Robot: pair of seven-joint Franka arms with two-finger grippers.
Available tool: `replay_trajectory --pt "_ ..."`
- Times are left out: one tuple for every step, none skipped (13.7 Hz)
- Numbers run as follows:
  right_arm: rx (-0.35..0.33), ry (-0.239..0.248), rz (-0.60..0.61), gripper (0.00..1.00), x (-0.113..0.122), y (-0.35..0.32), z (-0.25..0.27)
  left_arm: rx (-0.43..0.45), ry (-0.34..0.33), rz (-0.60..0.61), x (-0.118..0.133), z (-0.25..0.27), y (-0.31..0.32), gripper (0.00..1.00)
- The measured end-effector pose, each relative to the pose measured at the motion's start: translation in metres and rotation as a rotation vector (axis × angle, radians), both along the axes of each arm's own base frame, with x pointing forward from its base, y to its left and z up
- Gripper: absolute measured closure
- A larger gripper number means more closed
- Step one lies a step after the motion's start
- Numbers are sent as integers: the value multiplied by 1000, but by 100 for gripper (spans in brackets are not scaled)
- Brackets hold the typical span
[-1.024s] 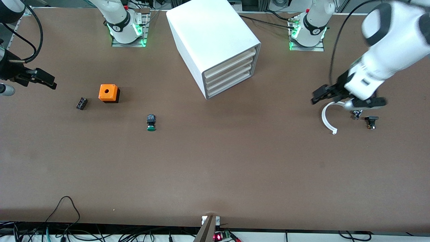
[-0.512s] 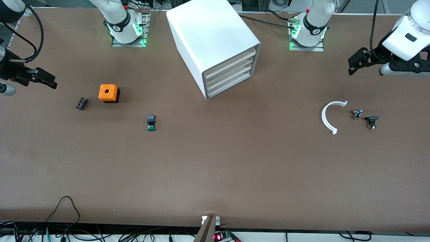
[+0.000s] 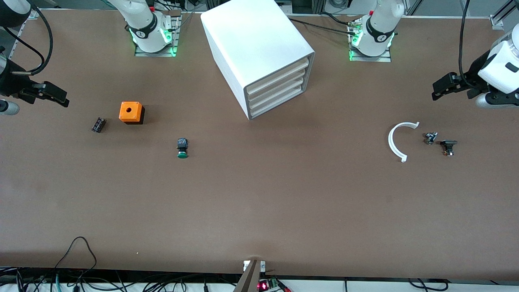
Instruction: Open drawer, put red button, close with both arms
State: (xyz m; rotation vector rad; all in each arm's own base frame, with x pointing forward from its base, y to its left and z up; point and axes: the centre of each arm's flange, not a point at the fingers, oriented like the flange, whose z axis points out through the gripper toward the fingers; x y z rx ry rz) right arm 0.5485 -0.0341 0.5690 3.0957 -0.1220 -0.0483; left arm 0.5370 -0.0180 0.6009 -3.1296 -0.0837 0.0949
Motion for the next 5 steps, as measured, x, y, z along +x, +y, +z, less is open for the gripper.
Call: replay_trajectory --pt "0 0 0 0 0 0 0 0 -2 -4 0 1 -2 0" --pt "0 0 0 0 0 0 0 0 -3 -7 0 2 -4 0" --pt "0 0 0 0 0 0 0 0 -4 -9 0 2 -5 0" --pt "0 0 0 0 0 0 0 0 -4 -9 0 2 -5 0" --pt "0 0 0 0 0 0 0 0 -3 -9 0 2 -5 0"
